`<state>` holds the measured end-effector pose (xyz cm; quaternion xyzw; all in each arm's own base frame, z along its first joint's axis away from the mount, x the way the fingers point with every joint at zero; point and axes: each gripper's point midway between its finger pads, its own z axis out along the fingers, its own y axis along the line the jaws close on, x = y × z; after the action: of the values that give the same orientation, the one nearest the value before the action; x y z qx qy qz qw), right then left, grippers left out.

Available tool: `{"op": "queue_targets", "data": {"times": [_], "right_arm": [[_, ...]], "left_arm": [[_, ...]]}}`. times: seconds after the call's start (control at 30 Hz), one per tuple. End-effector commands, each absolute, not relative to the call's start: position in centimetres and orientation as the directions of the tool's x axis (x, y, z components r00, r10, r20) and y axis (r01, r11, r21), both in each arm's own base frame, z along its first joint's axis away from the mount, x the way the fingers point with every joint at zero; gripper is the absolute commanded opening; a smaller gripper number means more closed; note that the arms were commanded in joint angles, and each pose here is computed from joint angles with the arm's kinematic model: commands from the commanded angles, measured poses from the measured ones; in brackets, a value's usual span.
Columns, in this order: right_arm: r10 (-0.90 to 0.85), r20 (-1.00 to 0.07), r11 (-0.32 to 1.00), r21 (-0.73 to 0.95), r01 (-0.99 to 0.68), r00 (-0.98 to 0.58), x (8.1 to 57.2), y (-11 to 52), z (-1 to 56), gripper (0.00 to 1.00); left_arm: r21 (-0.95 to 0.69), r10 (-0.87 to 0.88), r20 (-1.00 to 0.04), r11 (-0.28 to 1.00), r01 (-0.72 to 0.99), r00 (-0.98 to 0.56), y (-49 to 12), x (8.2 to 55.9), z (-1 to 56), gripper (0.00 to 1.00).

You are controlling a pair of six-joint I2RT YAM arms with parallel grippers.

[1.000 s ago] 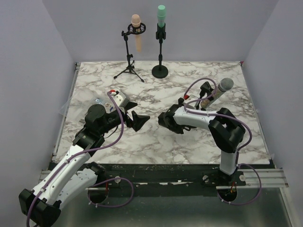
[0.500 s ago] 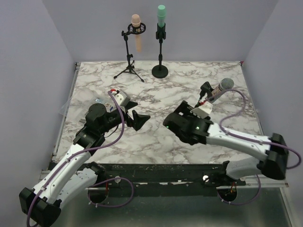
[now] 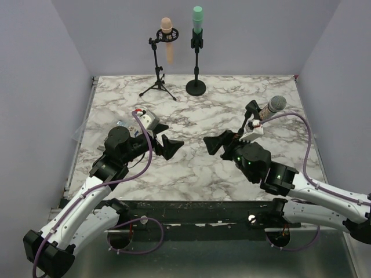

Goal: Remove the microphone from the stand

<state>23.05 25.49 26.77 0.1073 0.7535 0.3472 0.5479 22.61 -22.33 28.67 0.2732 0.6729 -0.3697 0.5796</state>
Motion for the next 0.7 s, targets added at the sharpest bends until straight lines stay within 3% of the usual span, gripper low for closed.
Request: {"op": "queue_targets", "data": {"times": [0.0,0.17,0.37,0.67], "right_arm": [[0.269,-0.887,0.905,0.366,-0.217,-0.374,21.4,20.0,22.4,1.00],[0.301,-0.915,0.952,0.304,0.030,-0.271,20.9,11.6,23.9,1.00],[0.314,-0.945,0.942,0.299,0.152,-0.087,20.6,6.0,29.7,1.00],[0.211,-0.973,0.957,0.226,0.184,0.098,22.0,5.6,36.5,1.00]], "left_arm": [[-0.166,-0.073,-0.986,0.553,0.816,-0.151,-22.7,22.3,29.8,0.99],[-0.158,-0.090,-0.987,0.505,0.848,-0.131,-23.2,21.5,30.3,0.99],[-0.149,-0.103,-0.988,0.469,0.870,-0.113,-23.6,21.0,30.6,0.99],[-0.148,-0.103,-0.988,0.449,0.881,-0.113,-23.8,20.7,30.7,0.99]]}}
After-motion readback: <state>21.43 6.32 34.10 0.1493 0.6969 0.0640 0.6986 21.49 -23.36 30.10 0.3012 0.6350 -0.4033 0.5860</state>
